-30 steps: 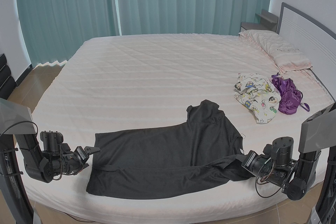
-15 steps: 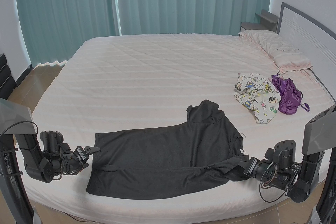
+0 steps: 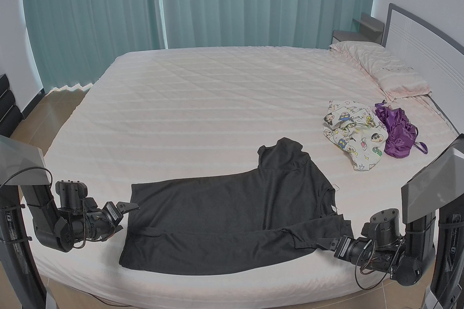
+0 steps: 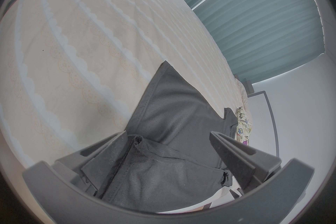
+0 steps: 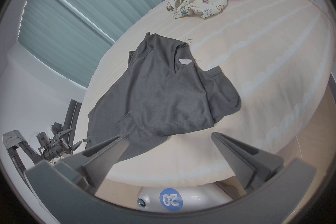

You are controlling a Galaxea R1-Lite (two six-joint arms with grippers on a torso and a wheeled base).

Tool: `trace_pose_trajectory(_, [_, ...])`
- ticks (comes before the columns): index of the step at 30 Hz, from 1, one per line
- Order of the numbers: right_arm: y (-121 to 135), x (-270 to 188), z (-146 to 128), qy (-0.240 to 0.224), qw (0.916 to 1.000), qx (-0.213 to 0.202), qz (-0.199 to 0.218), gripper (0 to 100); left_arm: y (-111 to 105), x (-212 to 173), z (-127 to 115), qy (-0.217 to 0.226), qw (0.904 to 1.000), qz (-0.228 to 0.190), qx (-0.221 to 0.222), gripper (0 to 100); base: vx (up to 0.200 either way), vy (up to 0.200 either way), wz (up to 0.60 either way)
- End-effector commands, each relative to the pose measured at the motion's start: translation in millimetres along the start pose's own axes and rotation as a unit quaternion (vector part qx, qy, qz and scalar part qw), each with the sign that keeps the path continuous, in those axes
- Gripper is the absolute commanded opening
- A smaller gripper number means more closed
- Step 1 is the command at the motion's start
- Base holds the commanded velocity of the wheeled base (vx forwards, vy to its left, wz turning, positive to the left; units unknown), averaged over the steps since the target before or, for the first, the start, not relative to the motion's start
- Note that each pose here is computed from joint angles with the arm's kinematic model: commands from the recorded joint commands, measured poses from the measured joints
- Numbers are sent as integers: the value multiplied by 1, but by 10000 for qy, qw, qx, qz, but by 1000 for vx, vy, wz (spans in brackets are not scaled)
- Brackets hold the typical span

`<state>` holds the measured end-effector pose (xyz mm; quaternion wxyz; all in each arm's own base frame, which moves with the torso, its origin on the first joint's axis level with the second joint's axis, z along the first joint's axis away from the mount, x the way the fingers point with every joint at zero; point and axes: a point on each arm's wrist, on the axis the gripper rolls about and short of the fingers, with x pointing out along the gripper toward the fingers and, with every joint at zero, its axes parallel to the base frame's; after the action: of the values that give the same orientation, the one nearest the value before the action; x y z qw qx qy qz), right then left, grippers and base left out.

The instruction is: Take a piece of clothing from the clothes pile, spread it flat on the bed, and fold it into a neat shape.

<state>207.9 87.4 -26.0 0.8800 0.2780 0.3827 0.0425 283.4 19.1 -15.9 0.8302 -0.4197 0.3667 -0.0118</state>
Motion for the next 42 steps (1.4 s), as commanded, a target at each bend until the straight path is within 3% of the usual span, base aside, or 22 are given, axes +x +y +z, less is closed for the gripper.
trace_pose_trajectory(1, [-6,5,4,-75,9999,71,-112,100,0,0,0,0,10000,2,-8,100,0,0,0])
trace_pose_trajectory(4, [-9,8,12,-233,9996,85,-127,100,0,0,0,0,10000,2,-8,100,0,0,0])
trace_pose_trajectory(6, [-13,19,33,-652,9975,258,-74,100,0,0,0,5,10000,7,-11,100,0,0,0])
trace_pose_trajectory(9, [-14,28,47,-890,9954,355,8,100,0,0,0,0,10000,2,-8,100,0,0,0])
trace_pose_trajectory(18, [-6,43,58,-829,9944,289,587,100,0,0,0,0,10000,2,-8,100,0,0,0])
trace_pose_trajectory(27, [-19,60,52,-654,9969,214,387,100,0,0,0,0,10000,2,-8,100,0,0,0])
trace_pose_trajectory(37, [-27,71,58,-782,9961,232,351,100,0,0,0,0,10000,2,-8,100,0,0,0])
trace_pose_trajectory(38, [-26,72,58,-789,9960,225,365,0,0,0,0,0,10000,2,-8,100,0,0,0])
trace_pose_trajectory(42, [-29,74,58,-793,9960,247,327,0,0,0,0,-6,10000,8,-8,100,0,0,0])
